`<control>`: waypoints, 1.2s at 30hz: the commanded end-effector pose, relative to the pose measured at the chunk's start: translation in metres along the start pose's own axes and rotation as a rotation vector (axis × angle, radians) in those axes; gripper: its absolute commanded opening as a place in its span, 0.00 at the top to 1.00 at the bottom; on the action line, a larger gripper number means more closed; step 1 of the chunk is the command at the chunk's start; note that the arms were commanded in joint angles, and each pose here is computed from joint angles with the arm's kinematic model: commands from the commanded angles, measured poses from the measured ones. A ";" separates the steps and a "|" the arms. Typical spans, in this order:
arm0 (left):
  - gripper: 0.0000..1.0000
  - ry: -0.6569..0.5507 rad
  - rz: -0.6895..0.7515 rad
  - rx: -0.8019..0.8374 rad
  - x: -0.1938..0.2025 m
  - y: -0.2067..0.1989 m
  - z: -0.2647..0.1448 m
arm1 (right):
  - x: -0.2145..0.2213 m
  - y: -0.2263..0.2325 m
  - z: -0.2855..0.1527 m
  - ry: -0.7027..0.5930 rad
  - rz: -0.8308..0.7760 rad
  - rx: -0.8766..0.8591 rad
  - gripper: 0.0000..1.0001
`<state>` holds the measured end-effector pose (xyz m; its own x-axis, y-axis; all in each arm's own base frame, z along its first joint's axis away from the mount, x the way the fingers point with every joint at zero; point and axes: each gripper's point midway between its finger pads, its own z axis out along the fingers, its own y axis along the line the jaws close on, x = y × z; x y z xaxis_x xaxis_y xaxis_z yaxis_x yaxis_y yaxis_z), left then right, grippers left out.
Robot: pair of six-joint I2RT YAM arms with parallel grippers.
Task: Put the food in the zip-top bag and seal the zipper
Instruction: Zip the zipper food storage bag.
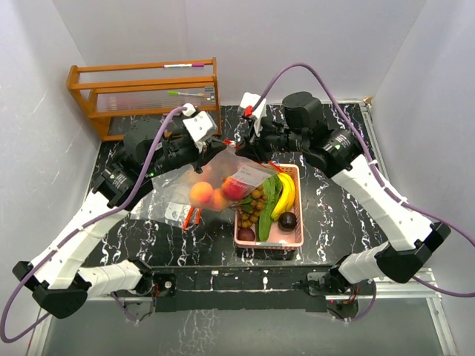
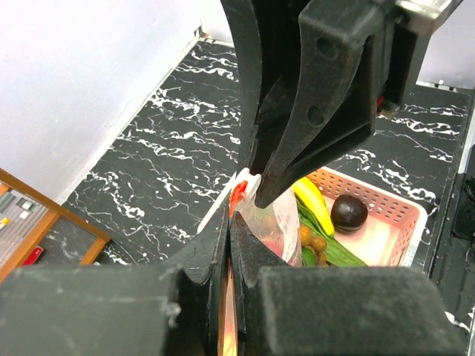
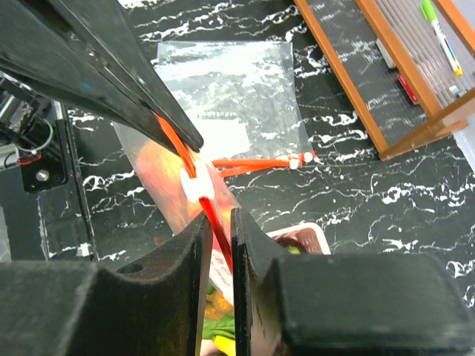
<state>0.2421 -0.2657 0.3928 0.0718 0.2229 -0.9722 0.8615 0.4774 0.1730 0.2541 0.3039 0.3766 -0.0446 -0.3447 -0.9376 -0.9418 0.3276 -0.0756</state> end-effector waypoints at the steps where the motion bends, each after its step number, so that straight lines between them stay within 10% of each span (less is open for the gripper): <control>1: 1.00 -0.138 0.058 -0.060 -0.051 0.010 -0.023 | 0.007 -0.009 0.000 0.026 -0.011 0.040 0.82; 6: 1.00 -0.154 0.075 -0.081 -0.062 0.013 -0.031 | 0.018 -0.013 0.006 0.047 0.011 0.054 0.80; 13: 1.00 -0.146 0.066 -0.062 -0.056 0.009 -0.028 | -0.034 -0.010 -0.018 -0.119 -0.054 0.083 0.34; 36: 1.00 -0.132 0.071 0.023 -0.044 -0.008 -0.027 | -0.084 0.005 -0.031 -0.266 -0.212 -0.007 0.38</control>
<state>0.2287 -0.2601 0.4301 0.1596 0.1646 -0.9734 0.8593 0.4621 0.2191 0.2443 0.3063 0.4339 0.1371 -0.2279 -0.9640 -0.9421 0.2708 -0.1980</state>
